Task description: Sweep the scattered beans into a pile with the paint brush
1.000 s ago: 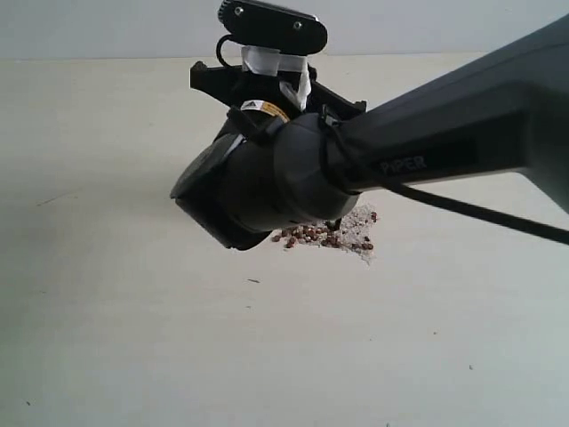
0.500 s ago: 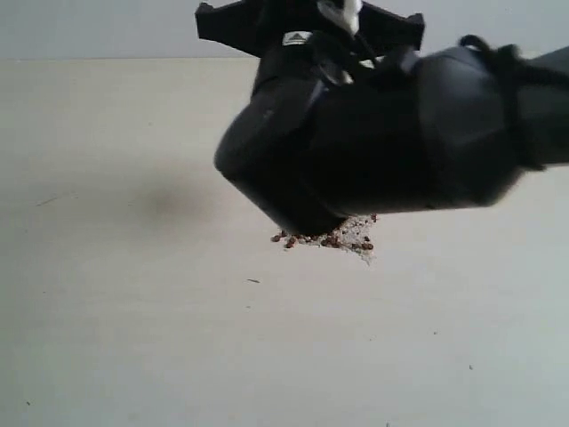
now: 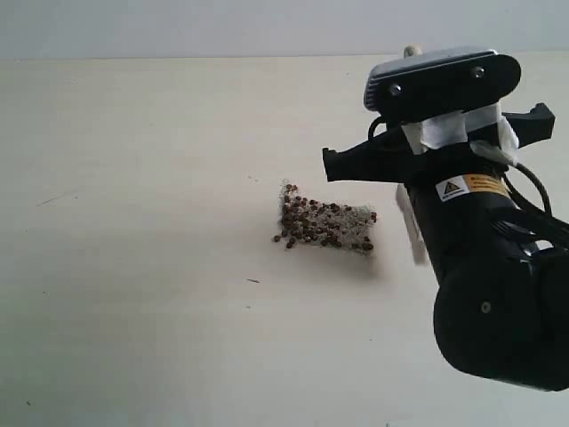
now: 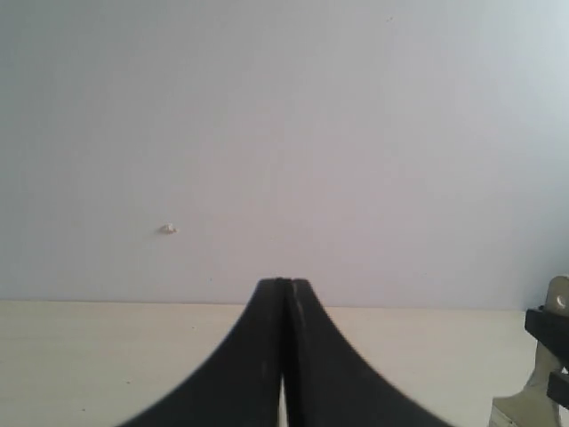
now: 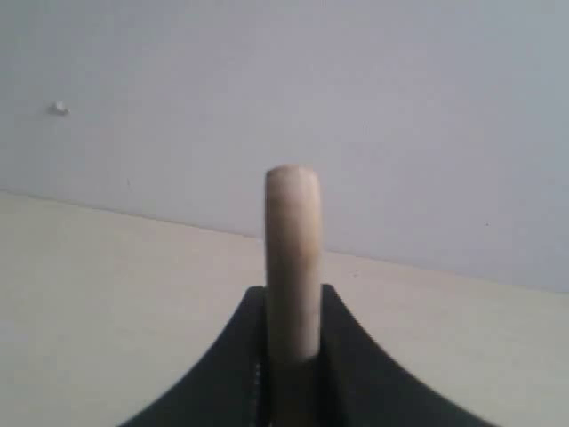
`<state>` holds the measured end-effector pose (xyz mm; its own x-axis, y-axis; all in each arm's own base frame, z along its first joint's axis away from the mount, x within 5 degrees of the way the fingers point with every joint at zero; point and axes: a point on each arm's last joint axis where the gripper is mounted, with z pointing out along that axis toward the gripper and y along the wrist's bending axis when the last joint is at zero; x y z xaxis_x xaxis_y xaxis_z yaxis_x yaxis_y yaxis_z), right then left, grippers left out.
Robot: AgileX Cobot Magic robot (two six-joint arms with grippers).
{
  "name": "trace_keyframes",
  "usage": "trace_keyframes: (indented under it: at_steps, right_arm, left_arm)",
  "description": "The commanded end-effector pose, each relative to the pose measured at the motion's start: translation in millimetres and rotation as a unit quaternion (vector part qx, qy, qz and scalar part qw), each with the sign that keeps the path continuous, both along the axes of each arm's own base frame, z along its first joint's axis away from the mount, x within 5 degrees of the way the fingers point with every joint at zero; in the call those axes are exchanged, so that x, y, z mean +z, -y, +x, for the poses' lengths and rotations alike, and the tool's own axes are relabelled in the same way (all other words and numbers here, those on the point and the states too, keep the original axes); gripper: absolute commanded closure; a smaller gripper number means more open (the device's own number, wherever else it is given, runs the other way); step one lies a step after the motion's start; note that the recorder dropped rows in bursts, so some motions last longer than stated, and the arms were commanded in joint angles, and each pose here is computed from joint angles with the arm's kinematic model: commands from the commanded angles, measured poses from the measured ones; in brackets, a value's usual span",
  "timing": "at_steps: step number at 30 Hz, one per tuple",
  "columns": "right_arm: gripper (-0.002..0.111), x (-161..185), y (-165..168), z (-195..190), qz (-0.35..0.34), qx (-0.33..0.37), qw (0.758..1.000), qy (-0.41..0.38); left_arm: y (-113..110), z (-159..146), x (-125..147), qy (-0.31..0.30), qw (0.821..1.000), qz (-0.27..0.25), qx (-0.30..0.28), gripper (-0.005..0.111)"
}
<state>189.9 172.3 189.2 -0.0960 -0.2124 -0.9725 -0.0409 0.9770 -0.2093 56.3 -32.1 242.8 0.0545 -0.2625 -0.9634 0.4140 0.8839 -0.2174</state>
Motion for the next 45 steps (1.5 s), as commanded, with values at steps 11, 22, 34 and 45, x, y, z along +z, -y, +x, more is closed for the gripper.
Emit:
trace_keyframes:
  at_steps: [11,22,34,45]
  right_arm:
    - [0.108,-42,-8,28,0.101,-0.018,0.995,-0.022]
    - [0.108,-31,-5,29,0.094,-0.044,0.994,-0.015]
    - [0.108,47,23,14,0.076,-0.073,0.993,0.043]
    - [0.108,93,51,-4,0.115,-0.09,0.986,0.08]
  left_arm:
    - [1,-1,-1,0.002,1.0,-0.001,-0.003,0.107]
    - [1,-1,-1,0.002,1.0,-0.001,-0.003,0.107]
    - [1,-1,-1,0.002,1.0,-0.001,-0.003,0.107]
    - [1,-1,-1,0.002,1.0,-0.001,-0.003,0.107]
